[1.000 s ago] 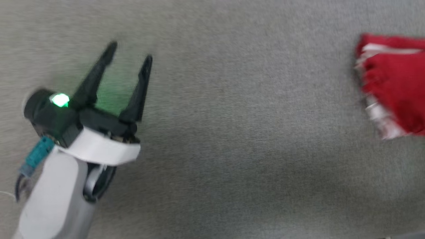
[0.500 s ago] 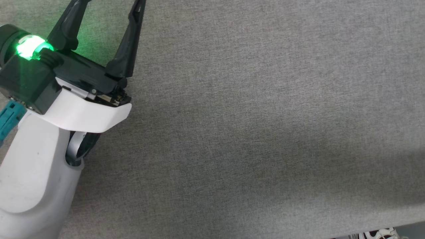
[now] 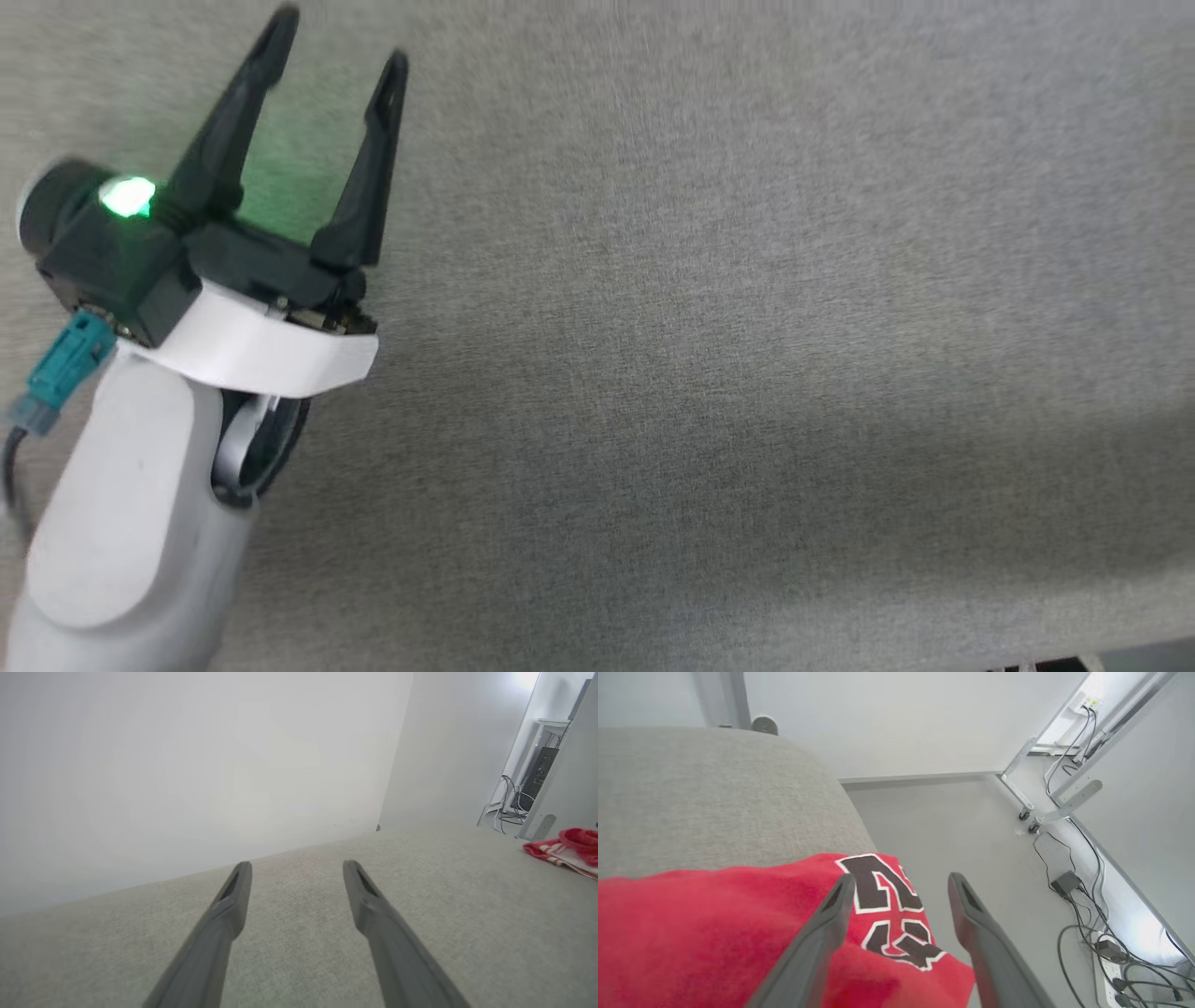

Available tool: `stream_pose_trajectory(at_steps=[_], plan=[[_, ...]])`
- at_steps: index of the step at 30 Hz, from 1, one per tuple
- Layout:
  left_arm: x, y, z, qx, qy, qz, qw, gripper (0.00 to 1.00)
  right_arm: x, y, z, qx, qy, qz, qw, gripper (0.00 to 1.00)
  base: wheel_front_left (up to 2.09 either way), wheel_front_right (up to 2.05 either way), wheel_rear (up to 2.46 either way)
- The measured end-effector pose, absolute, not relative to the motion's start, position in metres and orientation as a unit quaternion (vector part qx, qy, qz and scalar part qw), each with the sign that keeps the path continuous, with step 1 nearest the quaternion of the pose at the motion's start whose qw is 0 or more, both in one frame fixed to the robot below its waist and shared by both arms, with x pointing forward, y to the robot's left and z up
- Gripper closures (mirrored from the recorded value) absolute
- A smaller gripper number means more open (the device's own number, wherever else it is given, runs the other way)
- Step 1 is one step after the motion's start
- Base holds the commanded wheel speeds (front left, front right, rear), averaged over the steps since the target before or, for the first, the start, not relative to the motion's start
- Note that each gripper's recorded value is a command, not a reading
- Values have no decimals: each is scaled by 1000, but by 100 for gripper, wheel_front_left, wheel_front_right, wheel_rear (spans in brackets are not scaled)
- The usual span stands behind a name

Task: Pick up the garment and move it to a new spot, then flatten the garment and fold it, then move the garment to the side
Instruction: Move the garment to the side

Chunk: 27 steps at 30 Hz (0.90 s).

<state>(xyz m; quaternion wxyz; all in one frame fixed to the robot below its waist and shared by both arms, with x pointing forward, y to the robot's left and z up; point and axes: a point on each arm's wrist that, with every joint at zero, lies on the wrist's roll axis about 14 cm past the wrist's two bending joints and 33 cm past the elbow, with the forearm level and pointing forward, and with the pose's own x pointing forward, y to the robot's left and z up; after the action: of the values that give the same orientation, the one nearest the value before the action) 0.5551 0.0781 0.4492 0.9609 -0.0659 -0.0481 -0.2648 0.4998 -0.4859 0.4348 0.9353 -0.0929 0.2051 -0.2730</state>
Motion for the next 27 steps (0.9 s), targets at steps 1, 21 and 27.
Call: stream_pose_trajectory(at_steps=[1, 21, 27], plan=[[552, 82, 452, -67, -47, -258, 963, 0, 500, -481, 437, -100, 205, -262, 938, 0, 0, 0, 0], [427, 197, 472, -63, 14, -72, 995, 0, 480, -238, 454, -29, 87, 50, 994, 0, 0, 0, 0], [392, 213, 480, -69, 6, -40, 997, 0, 456, -213, 469, 16, 53, 69, 996, 0, 0, 0, 0]])
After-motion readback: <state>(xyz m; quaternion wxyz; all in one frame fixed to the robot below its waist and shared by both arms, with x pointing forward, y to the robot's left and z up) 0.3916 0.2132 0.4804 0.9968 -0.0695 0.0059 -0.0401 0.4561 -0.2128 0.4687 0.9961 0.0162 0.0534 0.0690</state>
